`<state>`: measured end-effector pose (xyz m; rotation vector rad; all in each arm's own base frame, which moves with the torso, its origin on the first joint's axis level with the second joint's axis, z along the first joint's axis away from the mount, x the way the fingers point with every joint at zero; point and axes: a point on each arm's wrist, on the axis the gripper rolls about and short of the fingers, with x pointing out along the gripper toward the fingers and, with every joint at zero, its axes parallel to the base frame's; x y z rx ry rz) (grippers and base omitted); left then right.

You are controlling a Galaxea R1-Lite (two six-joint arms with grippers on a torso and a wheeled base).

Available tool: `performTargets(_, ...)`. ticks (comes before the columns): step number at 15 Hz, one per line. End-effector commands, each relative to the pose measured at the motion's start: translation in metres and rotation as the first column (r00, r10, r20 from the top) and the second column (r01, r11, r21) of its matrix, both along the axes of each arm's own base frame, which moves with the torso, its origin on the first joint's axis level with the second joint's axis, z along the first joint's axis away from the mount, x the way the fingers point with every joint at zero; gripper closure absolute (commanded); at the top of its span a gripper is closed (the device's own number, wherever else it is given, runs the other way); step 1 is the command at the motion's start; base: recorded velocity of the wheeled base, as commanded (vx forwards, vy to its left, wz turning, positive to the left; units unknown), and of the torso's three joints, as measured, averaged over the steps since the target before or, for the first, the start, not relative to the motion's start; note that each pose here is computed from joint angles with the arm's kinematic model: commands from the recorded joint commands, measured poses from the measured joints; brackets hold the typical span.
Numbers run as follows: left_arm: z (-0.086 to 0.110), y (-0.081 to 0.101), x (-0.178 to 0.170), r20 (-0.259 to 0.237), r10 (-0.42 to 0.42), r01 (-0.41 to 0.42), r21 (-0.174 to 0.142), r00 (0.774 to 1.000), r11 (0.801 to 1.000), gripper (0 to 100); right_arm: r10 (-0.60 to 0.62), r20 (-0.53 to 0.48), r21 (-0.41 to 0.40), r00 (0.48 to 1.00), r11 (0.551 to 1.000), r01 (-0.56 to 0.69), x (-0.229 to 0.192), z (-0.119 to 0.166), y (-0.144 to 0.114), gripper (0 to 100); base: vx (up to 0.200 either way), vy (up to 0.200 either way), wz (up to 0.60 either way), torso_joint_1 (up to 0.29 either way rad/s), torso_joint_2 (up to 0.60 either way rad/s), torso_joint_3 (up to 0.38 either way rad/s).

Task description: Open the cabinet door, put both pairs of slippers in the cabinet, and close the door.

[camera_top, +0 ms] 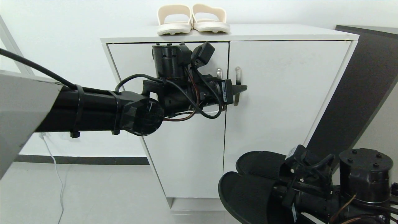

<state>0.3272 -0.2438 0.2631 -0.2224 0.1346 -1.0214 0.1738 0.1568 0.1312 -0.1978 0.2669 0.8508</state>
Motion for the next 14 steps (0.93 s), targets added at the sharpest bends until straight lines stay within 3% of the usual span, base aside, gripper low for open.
performTargets(1, 0.003, 0.004, -0.014, -0.003, -0.018, 0.018, 0.002, 1.000, 1.000, 100, 0.056, -0.009, 0.007, 0.998, 0.998, -0.056, -0.010, -0.001, -0.004, 100, 0.000, 0.000, 0.00, 0.000, 0.00, 0.000)
performTargets(5, 0.008, 0.008, -0.059, 0.017, -0.083, 0.083, -0.010, 0.996, 0.997, 100, 0.252, -0.002, -0.019, 0.968, 0.967, -0.252, -0.031, -0.008, -0.017, 100, 0.000, 0.000, 0.00, 0.000, 0.00, 0.000)
performTargets(9, 0.020, 0.016, -0.098, 0.034, -0.082, 0.083, -0.025, 0.996, 0.996, 100, 0.305, 0.000, -0.016, 0.952, 0.952, -0.305, -0.044, -0.008, -0.018, 100, 0.000, 0.000, 0.00, 0.000, 0.00, 0.000)
performTargets(12, 0.021, 0.025, -0.101, 0.030, -0.059, 0.060, -0.030, 0.998, 0.998, 100, 0.339, -0.017, -0.027, 0.941, 0.940, -0.340, -0.052, -0.013, -0.016, 100, 0.000, 0.000, 0.00, 0.000, 0.00, 0.000)
performTargets(14, 0.014, 0.028, -0.087, 0.012, -0.023, 0.023, -0.015, 1.000, 1.000, 100, 0.345, -0.020, -0.030, 0.938, 0.938, -0.346, -0.054, -0.014, -0.015, 100, 0.000, 0.000, 0.00, 0.000, 0.00, 0.000)
